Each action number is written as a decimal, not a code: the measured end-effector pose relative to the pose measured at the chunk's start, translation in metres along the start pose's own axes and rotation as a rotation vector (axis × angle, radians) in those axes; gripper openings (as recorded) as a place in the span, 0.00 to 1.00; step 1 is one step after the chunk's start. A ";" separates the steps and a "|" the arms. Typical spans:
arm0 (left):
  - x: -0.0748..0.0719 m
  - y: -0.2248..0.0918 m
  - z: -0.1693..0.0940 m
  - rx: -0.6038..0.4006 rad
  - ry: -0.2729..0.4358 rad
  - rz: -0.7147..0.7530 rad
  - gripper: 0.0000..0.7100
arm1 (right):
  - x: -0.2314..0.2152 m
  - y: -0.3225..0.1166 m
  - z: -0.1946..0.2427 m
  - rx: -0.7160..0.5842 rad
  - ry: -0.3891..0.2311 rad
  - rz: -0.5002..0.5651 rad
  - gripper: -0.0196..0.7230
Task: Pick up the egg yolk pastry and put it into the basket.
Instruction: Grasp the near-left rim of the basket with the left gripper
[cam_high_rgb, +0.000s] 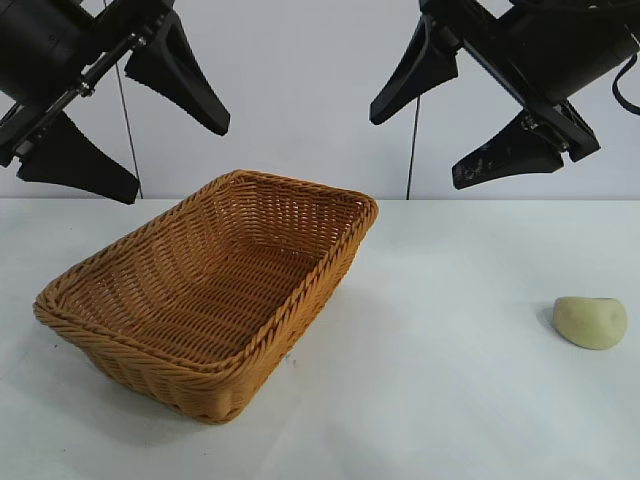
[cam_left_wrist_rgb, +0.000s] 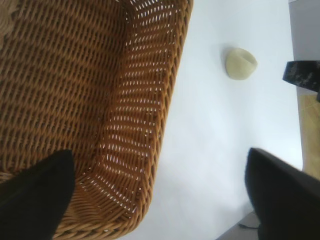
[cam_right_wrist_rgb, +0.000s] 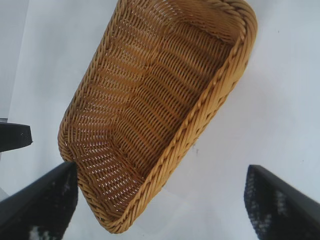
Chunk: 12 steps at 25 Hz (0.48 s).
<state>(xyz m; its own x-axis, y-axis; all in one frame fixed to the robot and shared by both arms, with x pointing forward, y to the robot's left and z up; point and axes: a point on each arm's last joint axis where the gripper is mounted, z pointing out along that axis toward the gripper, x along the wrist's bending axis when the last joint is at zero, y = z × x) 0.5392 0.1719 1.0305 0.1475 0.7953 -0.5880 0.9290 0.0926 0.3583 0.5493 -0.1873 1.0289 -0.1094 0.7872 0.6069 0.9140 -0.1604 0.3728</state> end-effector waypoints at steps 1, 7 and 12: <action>0.000 0.000 0.000 0.000 0.000 0.000 0.94 | 0.000 0.000 0.000 0.000 0.000 0.000 0.90; 0.000 0.000 0.000 -0.001 0.000 -0.001 0.94 | 0.000 0.000 0.000 0.000 0.000 0.000 0.90; -0.001 0.001 0.000 -0.007 -0.012 -0.037 0.94 | 0.000 0.000 0.000 0.000 0.000 0.000 0.90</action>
<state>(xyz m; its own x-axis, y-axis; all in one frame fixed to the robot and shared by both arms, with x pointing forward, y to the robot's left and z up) 0.5396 0.1711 1.0314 0.1171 0.7840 -0.6096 0.9315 0.1262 0.3412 0.5493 -0.1873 1.0289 -0.1094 0.7872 0.6069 0.9140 -0.1604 0.3728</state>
